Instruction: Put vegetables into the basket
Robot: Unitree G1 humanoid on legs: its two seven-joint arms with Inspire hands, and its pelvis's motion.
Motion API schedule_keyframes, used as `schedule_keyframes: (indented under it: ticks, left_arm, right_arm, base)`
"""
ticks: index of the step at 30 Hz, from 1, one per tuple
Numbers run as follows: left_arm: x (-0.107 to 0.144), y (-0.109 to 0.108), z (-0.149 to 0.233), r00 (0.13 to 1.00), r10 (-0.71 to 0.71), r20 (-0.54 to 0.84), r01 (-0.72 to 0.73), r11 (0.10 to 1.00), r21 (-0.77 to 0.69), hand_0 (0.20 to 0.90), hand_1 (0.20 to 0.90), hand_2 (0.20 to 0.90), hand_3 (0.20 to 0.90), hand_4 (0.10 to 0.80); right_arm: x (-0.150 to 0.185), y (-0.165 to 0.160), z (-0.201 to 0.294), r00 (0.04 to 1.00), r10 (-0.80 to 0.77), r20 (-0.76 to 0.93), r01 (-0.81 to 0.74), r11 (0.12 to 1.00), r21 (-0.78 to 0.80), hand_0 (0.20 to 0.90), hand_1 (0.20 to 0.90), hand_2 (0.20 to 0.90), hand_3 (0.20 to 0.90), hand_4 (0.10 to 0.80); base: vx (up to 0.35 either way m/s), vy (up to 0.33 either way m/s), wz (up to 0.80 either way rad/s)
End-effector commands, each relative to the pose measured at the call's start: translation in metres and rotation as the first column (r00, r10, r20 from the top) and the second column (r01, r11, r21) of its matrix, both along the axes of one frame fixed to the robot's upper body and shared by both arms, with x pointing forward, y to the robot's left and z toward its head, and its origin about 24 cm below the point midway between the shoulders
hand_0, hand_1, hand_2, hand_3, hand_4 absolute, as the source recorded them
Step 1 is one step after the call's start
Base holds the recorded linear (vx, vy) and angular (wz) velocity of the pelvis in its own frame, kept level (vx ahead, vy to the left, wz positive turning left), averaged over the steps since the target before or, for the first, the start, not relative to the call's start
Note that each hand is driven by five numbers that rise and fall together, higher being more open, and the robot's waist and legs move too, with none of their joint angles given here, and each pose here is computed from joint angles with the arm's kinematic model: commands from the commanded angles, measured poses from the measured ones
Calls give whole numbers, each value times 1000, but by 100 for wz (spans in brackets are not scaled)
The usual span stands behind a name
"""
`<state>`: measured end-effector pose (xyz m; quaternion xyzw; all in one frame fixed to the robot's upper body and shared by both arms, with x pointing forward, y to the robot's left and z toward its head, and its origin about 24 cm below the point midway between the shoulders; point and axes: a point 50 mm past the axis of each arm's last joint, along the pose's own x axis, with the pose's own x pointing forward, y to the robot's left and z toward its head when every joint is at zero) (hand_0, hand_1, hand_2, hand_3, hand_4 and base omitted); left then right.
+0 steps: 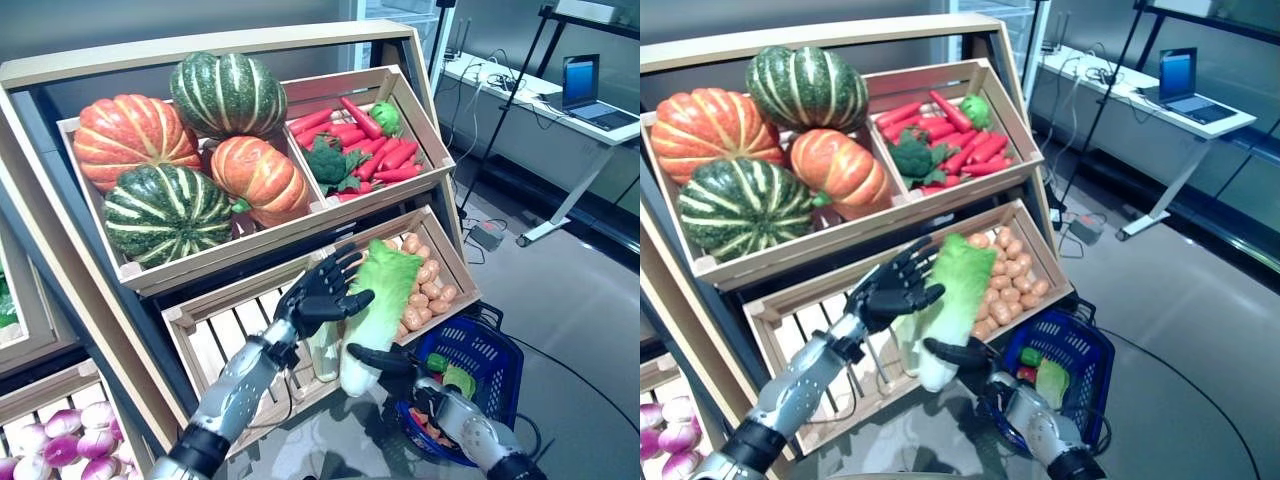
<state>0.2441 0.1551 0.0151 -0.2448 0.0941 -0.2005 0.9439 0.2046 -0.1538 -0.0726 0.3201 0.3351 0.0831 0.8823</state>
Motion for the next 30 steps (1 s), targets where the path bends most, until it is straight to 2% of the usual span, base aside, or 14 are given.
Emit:
schedule_keyframes:
  ticks: [1, 6, 11, 15, 19, 24, 26, 30]
  left_arm:
    - [19, 34, 29, 955, 211, 208, -195, 976, -94, 900, 900, 900, 900, 800]
    - [18, 54, 23, 933, 309, 183, -297, 951, -91, 900, 900, 900, 900, 800]
    - [15, 55, 13, 928, 354, 117, -341, 933, -117, 900, 900, 900, 900, 800]
    - [9, 52, 13, 925, 354, 137, -335, 931, -144, 900, 900, 900, 900, 800]
    - [13, 44, 16, 922, 353, 162, -330, 932, -151, 900, 900, 900, 900, 800]
    - [23, 40, 19, 928, 332, 169, -325, 943, -69, 900, 900, 900, 900, 800]
    - [22, 51, 12, 918, 378, 122, -377, 926, -27, 900, 900, 900, 900, 800]
    - [28, 61, 18, 897, 418, 147, -418, 908, -30, 900, 900, 900, 900, 800]
  right_arm:
    - [25, -36, 22, 972, -164, 167, 175, 983, -51, 300, 300, 300, 300, 400]
    - [16, -66, 14, 950, -279, 141, 294, 951, -97, 300, 300, 300, 300, 400]
    - [18, -79, 16, 909, -387, 158, 408, 903, -134, 300, 300, 300, 300, 400]
    - [21, -85, 20, 883, -426, 197, 459, 871, -173, 300, 300, 300, 300, 400]
    - [30, -99, 29, 827, -502, 254, 553, 807, -208, 300, 300, 300, 300, 400]
    - [34, -114, 33, 763, -591, 260, 644, 731, -226, 300, 300, 300, 300, 400]
    - [31, -120, 28, 752, -613, 243, 659, 708, -254, 300, 300, 300, 300, 400]
    - [43, -130, 33, 742, -622, 250, 671, 682, -291, 300, 300, 300, 300, 400]
  base:
    - [20, -50, -18]
    - [8, -58, -8]
    - [59, -92, -4]
    - [-58, -50, -18]
    - [14, 204, -15]
    - [113, 178, -10]
    - [44, 31, -32]
    - [-22, -132, -44]
